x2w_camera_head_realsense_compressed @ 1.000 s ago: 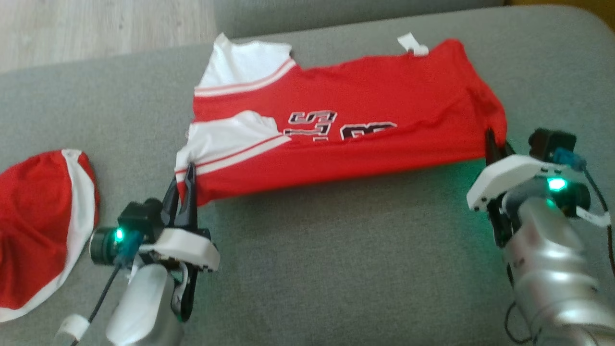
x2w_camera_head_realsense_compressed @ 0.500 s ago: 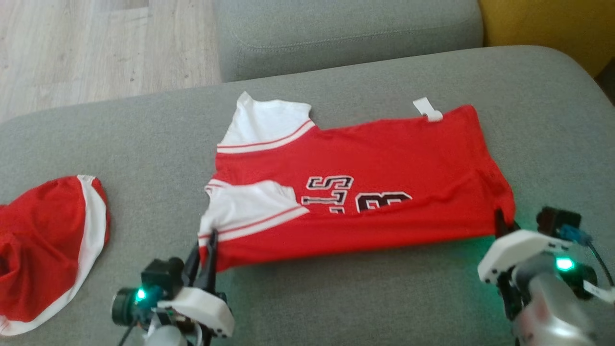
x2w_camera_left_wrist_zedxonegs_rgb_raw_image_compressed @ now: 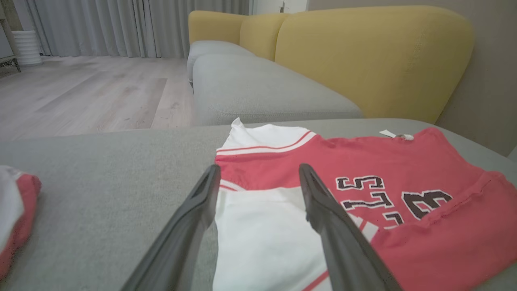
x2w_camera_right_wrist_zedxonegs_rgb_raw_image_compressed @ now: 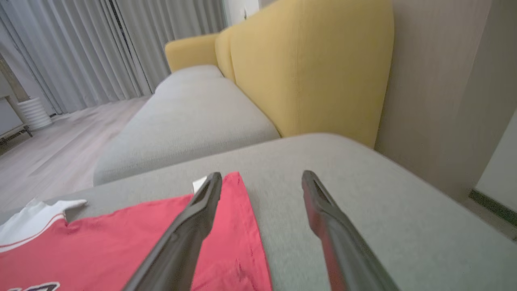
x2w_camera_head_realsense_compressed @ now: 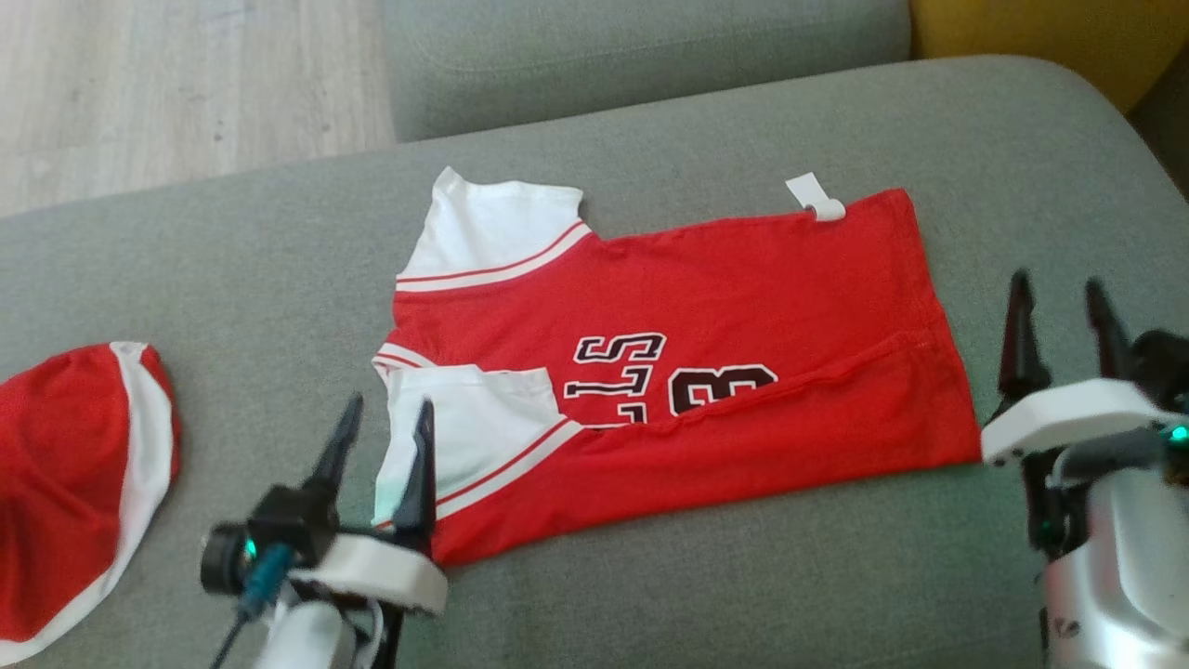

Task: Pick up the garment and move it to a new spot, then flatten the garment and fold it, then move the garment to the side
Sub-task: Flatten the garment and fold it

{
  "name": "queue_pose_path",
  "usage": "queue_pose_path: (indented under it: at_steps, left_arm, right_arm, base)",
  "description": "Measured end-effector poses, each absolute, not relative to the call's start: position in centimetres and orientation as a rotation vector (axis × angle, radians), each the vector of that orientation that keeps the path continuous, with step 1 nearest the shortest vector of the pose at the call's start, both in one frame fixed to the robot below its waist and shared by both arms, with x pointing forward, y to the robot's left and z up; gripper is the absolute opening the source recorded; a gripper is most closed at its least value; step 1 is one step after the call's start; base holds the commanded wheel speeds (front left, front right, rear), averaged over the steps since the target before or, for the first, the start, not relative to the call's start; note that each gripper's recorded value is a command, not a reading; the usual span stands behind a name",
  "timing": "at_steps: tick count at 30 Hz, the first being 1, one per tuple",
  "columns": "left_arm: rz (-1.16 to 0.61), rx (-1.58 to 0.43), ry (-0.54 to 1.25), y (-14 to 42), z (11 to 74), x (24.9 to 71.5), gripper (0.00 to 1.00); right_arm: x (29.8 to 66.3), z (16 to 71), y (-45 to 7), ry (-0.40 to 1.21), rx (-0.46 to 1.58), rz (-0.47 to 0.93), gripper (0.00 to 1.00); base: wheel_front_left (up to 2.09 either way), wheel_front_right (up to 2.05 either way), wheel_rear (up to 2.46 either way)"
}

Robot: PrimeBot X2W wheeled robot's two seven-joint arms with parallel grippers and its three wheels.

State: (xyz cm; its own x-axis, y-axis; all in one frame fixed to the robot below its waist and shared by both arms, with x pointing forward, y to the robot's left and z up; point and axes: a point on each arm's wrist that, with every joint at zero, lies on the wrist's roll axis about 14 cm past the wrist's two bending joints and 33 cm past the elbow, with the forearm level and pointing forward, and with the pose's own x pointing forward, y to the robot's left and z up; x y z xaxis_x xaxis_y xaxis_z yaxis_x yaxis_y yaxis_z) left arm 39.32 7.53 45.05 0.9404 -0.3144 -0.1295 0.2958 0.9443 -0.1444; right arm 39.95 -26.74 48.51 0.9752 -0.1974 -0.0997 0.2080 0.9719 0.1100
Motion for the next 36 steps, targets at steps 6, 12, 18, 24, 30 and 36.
queue_pose_path:
  at_steps: [6,12,18,24,30,36]
  left_arm:
    - [-0.335,-0.128,0.038,7.3,48.1,42.3,1.00]
    - [-0.423,-0.056,0.019,6.7,50.2,47.4,1.00]
    - [-0.506,0.049,0.151,5.7,50.7,54.2,1.00]
    - [-0.561,0.121,0.439,5.2,45.6,57.8,1.00]
    - [-0.592,0.171,0.615,5.3,41.2,59.7,1.00]
    - [-0.607,0.187,0.706,4.9,37.9,60.6,1.00]
  right_arm:
    - [40.7,50.8,-27.3,0.021,0.086,-0.208,1.00]
    - [42.8,51.6,-26.5,0.023,0.050,-0.173,1.00]
    - [46.6,53.7,-25.5,-0.013,0.002,-0.124,1.00]
    - [48.9,53.1,-25.5,0.004,-0.038,-0.108,1.00]
    - [49.5,51.1,-26.3,0.050,-0.062,-0.117,1.00]
    - [49.3,49.3,-26.9,0.086,-0.063,-0.128,1.00]
  base:
    - [0.00,0.00,0.00]
    - [0.00,0.00,0.00]
    - [0.00,0.00,0.00]
    - [0.00,0.00,0.00]
    - [0.00,0.00,0.00]
    - [0.00,0.00,0.00]
